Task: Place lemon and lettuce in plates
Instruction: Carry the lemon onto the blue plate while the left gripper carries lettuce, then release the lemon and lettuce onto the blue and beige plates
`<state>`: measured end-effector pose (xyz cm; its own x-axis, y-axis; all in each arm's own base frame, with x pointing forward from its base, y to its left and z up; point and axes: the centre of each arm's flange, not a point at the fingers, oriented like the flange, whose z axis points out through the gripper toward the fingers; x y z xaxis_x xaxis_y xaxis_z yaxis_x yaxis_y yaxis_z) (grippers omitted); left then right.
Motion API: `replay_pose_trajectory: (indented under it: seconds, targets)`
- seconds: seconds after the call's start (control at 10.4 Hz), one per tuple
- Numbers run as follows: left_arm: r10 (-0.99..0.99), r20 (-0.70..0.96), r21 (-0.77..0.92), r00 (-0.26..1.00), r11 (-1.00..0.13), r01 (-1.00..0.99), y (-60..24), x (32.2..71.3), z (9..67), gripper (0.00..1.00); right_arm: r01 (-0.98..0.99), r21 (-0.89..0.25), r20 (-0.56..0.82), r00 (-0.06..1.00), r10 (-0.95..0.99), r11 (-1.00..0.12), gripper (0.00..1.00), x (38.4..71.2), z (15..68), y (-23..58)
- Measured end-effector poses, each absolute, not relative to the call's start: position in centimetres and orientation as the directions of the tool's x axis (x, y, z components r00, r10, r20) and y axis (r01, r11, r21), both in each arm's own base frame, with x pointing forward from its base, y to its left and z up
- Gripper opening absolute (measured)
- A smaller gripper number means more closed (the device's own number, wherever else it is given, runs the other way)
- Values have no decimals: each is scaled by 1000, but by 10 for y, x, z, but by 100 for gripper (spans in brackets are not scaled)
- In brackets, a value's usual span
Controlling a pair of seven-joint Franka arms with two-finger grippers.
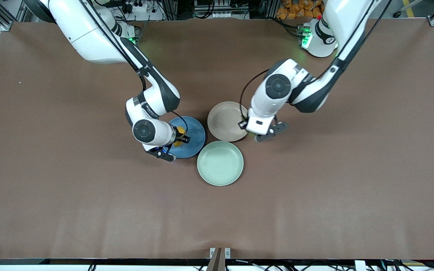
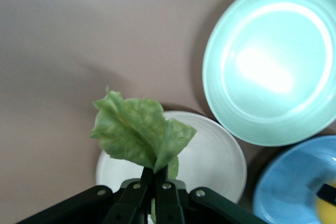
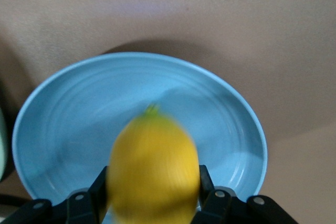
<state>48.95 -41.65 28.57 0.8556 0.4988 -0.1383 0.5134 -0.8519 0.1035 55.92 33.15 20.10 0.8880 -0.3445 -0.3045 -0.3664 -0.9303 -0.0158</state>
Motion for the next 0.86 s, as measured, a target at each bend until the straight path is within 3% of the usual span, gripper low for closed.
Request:
replay_pose_trajectory:
  seconds: [0.1, 0.19, 0.29, 0.48, 0.57, 0.86]
  targets:
    - [516, -154, 112, 843, -838, 533, -431, 481, 274, 4, -364, -22, -301, 890, -341, -931, 81, 560, 204, 334]
    - [530, -169, 109, 831, -828, 551, -443, 473, 266, 4, -363, -28, -298, 893, -339, -931, 99, 565, 212, 337]
    - [538, -178, 104, 824, -822, 559, -452, 468, 261, 4, -357, -20, -309, 891, -334, -934, 100, 572, 225, 338]
    - [536, -177, 84, 825, -827, 556, -463, 456, 250, 24, -338, 13, -318, 891, -324, -941, 100, 596, 274, 328]
    - [547, -163, 67, 821, -824, 562, -468, 452, 243, 25, -314, 29, -279, 909, -309, -949, 100, 611, 301, 313]
    - [571, -100, 73, 815, -812, 579, -476, 462, 248, 62, -204, -5, -173, 964, -200, -979, 100, 643, 367, 249]
